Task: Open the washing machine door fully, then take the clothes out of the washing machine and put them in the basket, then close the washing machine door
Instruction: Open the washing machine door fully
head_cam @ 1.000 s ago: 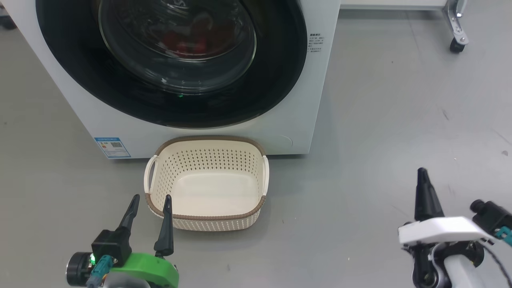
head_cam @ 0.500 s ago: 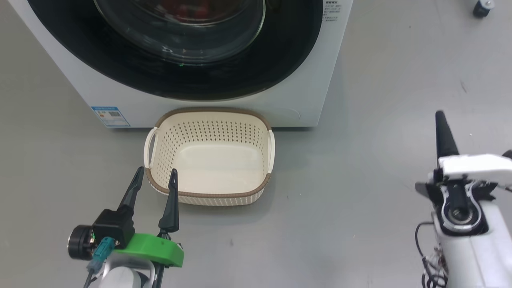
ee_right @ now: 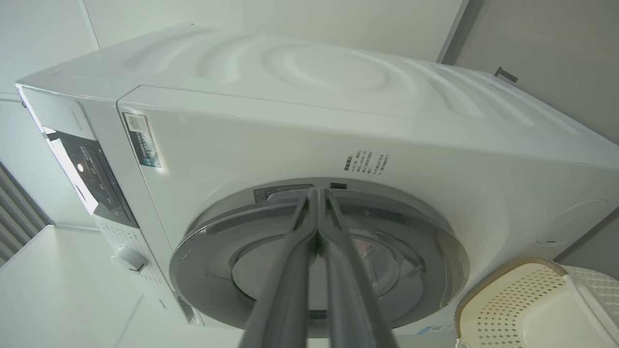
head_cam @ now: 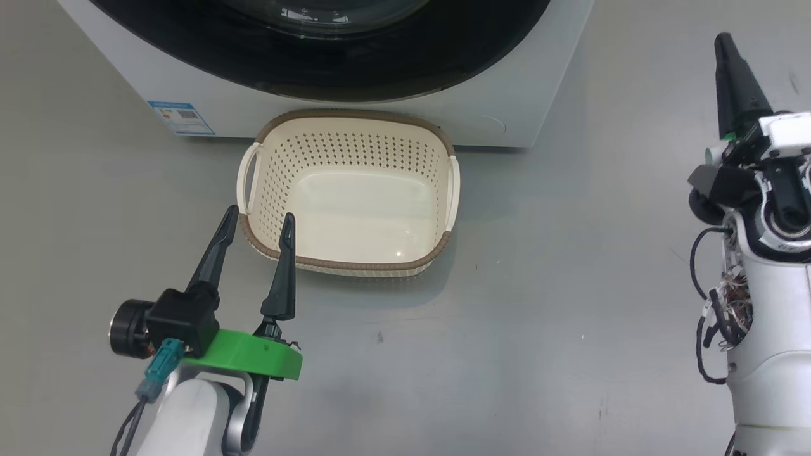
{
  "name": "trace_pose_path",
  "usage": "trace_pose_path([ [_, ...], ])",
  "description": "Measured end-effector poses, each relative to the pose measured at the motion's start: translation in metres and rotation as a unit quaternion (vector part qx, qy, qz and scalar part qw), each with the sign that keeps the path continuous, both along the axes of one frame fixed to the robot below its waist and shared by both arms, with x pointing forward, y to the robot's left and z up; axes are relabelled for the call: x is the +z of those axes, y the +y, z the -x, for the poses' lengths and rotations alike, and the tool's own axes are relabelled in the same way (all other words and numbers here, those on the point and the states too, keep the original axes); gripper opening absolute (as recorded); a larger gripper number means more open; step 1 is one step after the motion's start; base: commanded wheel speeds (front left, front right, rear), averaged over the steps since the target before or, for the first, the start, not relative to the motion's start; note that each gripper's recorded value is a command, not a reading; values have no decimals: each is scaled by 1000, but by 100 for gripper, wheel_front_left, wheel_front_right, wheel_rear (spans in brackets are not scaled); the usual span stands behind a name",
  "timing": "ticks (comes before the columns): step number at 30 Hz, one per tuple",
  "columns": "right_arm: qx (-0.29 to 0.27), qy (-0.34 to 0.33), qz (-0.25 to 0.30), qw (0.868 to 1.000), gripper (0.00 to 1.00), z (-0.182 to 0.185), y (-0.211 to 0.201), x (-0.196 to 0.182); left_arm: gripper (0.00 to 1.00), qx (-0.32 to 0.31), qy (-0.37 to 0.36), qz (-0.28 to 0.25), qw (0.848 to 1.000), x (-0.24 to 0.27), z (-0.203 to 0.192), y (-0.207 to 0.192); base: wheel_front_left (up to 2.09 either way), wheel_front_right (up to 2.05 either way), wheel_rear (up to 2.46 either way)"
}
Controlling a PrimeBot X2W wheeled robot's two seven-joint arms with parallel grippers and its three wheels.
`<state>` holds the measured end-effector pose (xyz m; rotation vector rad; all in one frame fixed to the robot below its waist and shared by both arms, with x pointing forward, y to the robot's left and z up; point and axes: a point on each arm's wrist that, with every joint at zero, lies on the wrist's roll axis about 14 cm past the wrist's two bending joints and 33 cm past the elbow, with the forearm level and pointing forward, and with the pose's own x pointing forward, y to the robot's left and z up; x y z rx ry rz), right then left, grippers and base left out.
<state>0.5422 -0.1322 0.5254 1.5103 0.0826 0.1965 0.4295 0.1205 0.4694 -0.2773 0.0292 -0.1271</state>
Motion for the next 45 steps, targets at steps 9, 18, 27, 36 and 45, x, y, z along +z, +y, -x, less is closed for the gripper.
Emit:
trace_pose_path([
  [9, 74, 6, -15, 997, 0, -43, 26, 6, 100, 7, -7, -7, 1000, 2, -6, 10, 0, 0, 0],
  [18, 141, 14, 1, 990, 0, -79, 55, 10, 100, 17, -6, -14, 1000, -2, -13, 20, 0, 0, 0],
  [27, 200, 17, 30, 979, 0, -104, 84, 8, 100, 24, 3, -21, 999, -10, -14, 28, 0, 0, 0],
  [36, 233, 32, 50, 971, 0, -120, 103, -4, 100, 26, 11, -13, 1000, -14, -12, 31, 0, 0, 0],
  [45, 244, 41, 46, 968, 0, -131, 112, -11, 100, 31, 11, -12, 999, -13, -12, 34, 0, 0, 0],
])
